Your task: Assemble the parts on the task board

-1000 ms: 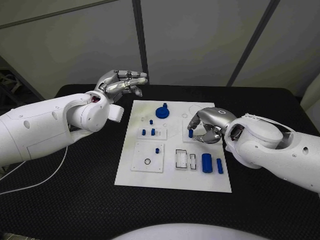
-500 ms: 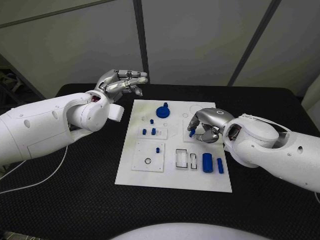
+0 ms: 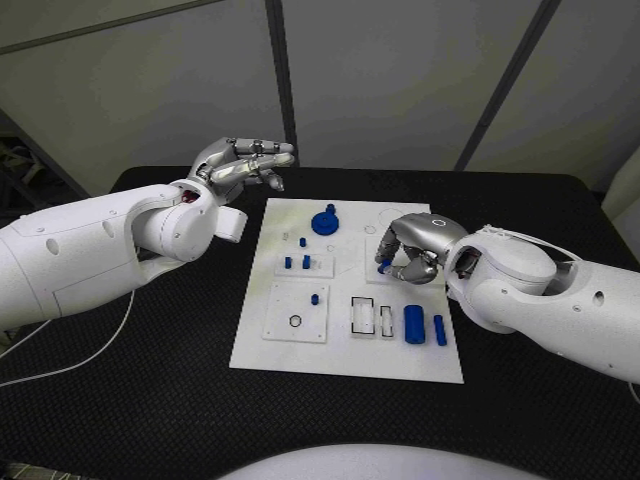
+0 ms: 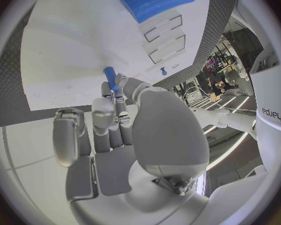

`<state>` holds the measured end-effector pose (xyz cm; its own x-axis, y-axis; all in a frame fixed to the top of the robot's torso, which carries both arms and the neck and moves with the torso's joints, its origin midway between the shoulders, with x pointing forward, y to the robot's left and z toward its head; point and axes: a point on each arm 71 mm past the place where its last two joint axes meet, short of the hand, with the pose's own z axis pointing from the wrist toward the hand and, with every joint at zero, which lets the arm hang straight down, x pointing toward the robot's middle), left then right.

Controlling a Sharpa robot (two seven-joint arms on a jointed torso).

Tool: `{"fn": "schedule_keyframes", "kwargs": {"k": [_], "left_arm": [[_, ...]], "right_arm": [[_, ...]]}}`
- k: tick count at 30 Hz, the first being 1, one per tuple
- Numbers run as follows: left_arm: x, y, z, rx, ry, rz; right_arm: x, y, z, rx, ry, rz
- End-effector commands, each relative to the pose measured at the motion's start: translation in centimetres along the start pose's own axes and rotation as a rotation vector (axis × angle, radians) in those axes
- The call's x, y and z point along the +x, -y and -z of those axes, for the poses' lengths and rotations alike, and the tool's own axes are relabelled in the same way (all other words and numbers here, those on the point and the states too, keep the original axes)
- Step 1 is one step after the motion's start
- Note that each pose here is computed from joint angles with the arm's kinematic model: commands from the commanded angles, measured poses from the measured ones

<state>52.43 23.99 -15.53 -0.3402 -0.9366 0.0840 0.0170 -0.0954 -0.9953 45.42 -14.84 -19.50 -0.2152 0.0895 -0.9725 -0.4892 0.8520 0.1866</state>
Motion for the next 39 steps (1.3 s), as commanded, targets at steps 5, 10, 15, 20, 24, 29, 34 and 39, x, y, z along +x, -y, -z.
{"fn": "schedule_keyframes", "kwargs": {"k": [5,10,15,20,24,29,34,39], "left_arm": [[0.03,0.11,-0.01,0.003,-0.009,0.006],[-0.02,0.12,0.02,0.003,-0.008,0.006],[-0.09,0.1,0.01,0.001,-0.007,0.006],[-0.17,0.08,-0.01,0.0,-0.005,0.005],[-0.18,0.04,-0.02,0.0,-0.006,0.005],[-0.06,-0.02,-0.07,-0.001,-0.009,0.007],[0.1,-0.05,-0.15,-0.002,-0.013,0.008],[0.32,-0.08,-0.23,-0.003,-0.018,0.01]], "right_arm": [[-0.1,-0.1,0.0,0.0,0.007,0.049],[-0.4,-0.5,0.3,-0.018,0.036,0.047],[-0.8,-1.0,1.0,-0.045,0.07,0.035],[-1.8,-1.6,1.9,-0.068,0.105,0.014],[-2.7,-2.6,2.5,-0.098,0.13,-0.008],[-3.3,-4.6,2.9,-0.152,0.145,-0.041],[-3.3,-6.7,2.3,-0.207,0.14,-0.074],[-3.0,-9.5,1.1,-0.282,0.127,-0.103]]}}
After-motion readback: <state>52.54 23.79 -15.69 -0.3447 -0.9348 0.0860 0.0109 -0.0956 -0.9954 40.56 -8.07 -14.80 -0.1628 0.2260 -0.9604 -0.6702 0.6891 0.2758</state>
